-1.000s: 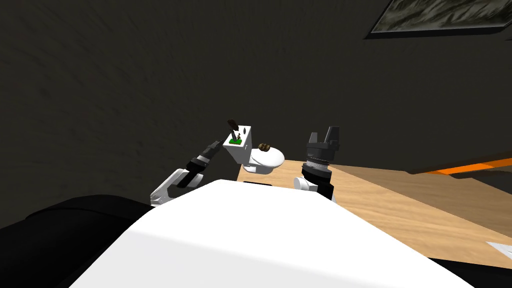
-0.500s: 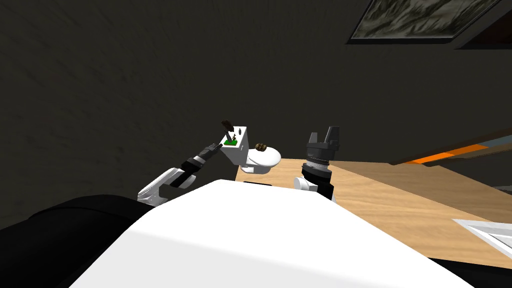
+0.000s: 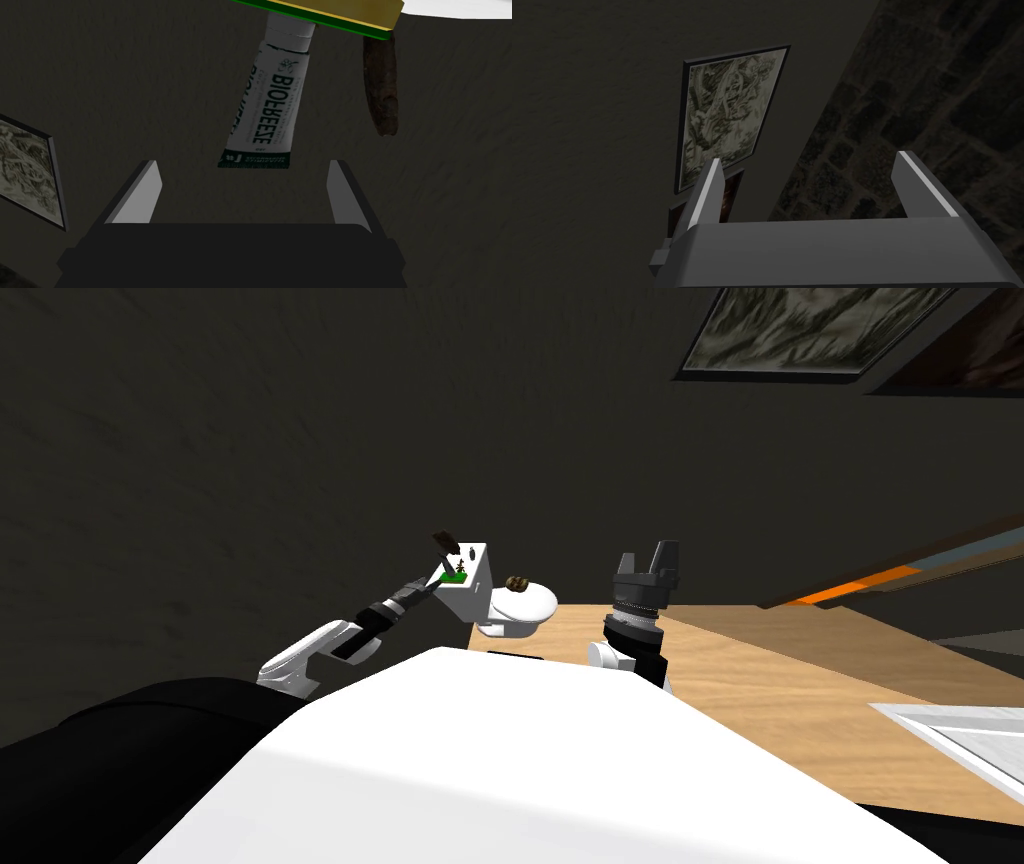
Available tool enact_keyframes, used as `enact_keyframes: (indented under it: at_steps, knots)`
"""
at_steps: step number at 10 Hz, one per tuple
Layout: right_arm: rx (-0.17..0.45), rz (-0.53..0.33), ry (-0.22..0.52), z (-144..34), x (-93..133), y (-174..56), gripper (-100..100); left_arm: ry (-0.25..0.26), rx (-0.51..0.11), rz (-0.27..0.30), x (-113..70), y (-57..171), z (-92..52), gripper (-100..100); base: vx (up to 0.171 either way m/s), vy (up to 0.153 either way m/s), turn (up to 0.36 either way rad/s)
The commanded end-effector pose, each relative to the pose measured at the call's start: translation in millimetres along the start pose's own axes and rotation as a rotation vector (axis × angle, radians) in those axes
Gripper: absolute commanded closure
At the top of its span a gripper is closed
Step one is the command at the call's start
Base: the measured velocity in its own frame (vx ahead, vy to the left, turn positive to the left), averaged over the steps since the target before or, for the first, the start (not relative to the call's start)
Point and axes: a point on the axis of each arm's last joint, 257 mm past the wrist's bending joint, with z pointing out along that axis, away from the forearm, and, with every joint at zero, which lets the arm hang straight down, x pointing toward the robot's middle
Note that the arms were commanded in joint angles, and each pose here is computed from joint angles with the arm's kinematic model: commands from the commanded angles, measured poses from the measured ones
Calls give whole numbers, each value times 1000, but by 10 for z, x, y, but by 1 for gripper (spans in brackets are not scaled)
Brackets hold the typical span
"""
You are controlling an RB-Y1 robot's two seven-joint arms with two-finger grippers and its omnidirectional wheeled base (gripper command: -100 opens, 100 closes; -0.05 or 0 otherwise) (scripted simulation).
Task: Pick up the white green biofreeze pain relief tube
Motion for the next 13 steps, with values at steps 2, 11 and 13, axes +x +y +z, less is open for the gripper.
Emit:
enact_keyframes:
  at_steps: [2,11,13]
  knots:
    - [0,0,0,0,0,0,0,48,-21,61,37,176,-19,-100,73,-20,-104]
    - [0,0,0,0,0,0,0,41,-42,59,85,379,276,-100,33,13,-51]
    - [0,0,0,1,0,0,0,63,-54,13,341,418,417,-100,-104,31,-24]
